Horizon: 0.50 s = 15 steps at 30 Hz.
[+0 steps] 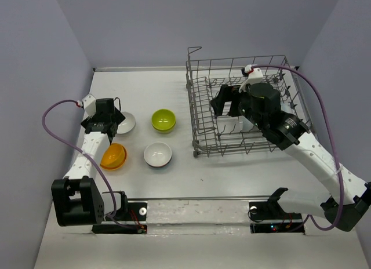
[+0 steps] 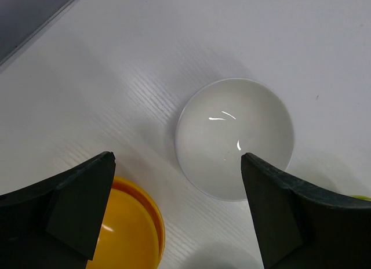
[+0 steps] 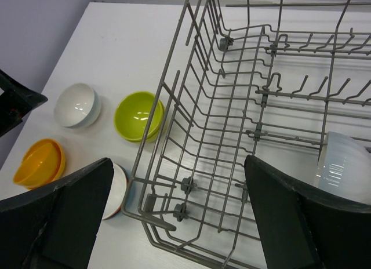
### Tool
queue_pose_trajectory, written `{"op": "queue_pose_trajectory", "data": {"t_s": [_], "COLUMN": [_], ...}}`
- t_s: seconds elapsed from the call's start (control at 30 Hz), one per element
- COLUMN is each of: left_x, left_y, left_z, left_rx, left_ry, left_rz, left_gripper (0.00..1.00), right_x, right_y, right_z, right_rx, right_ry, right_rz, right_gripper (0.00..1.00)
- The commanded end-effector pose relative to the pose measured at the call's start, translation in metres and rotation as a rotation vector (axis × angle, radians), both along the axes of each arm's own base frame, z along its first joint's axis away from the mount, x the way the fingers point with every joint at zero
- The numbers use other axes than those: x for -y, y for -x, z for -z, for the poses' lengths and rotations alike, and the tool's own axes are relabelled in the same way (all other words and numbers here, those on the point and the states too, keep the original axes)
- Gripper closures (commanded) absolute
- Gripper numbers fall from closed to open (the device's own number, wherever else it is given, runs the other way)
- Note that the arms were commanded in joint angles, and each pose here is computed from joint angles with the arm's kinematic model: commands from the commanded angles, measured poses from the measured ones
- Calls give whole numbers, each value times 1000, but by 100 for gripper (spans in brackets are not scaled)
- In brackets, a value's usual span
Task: Load the bowls into the dish rack
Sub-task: Pick up the bowl from the center of the board.
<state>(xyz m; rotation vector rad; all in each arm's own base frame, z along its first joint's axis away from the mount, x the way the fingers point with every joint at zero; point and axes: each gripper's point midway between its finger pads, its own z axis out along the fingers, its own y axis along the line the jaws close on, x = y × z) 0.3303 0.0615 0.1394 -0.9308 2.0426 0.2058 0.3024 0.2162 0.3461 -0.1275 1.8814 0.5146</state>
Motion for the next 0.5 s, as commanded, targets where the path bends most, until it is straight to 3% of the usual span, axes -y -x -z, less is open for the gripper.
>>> {"op": "queue_pose_trajectory", "data": {"t_s": [0.0,0.23,0.47], "left_x": [-8,-13,-11], "left_y": [-2,-1,-5], "left_z": [-1,17,41], "left_rx": [37,-7,-60], "left_ry": [4,3,46], "left_rz": [-39,-40,-19], "left_gripper": [1,7,25], "right_x": [1,7,2], "right_y": [5,6,1], "right_z": [-25,-21,-13], "right_rx": [60,67,58], "right_ry": [-34,-28,-16], "right_rz": [-15,6,0], "right_gripper": [0,0,0]}}
